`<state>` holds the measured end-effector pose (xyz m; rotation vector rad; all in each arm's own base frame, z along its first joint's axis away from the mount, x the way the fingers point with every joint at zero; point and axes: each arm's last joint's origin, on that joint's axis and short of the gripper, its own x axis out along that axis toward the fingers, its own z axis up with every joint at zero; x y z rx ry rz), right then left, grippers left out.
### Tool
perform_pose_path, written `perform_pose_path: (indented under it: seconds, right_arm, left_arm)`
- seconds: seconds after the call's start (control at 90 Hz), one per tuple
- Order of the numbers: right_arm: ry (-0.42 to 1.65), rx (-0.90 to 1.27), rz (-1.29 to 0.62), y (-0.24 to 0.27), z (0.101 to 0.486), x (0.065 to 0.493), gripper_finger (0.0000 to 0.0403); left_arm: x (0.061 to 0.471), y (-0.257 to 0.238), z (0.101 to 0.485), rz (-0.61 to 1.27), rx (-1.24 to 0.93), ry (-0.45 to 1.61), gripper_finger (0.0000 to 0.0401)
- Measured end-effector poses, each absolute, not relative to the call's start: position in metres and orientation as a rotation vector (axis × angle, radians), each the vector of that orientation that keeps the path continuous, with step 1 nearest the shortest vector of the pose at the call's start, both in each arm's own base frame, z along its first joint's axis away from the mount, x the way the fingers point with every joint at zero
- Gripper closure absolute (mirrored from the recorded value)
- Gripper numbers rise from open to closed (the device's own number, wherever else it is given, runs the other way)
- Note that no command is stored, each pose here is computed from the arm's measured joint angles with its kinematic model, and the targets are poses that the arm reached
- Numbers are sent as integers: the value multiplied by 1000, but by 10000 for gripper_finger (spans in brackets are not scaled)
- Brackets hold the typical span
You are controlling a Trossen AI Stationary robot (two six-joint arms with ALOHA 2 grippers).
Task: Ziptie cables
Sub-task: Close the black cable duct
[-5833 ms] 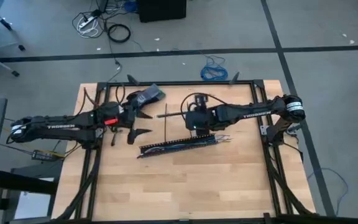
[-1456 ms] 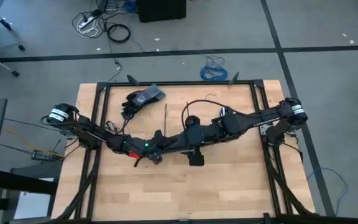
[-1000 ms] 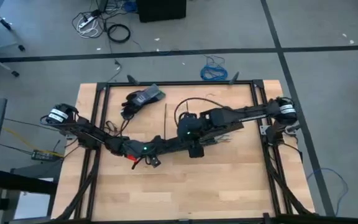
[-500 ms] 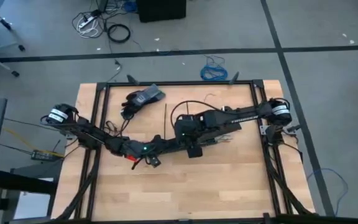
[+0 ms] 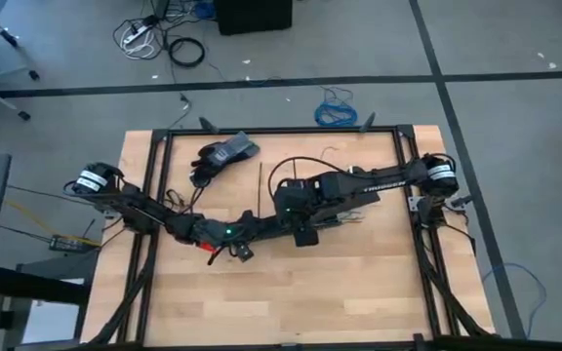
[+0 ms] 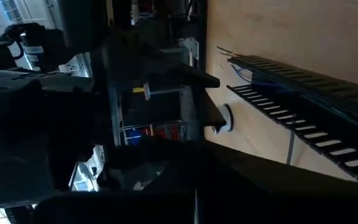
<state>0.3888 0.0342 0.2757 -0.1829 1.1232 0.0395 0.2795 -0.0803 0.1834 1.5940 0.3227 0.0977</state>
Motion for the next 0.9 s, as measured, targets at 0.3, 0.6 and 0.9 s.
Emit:
perform_pose_path:
  seconds: [0.3, 0.6, 0.9]
  right_arm:
    - [1123, -184, 40, 34, 276, 389, 95]
    - [1122, -184, 39, 34, 276, 389, 99]
    - [1124, -188, 45, 34, 276, 389, 153]
  left_arm:
    - [280, -80, 184, 98, 1593, 322, 401]
    - [280, -80, 183, 98, 1593, 322, 401]
    - [280, -80, 183, 99, 1593, 323, 401]
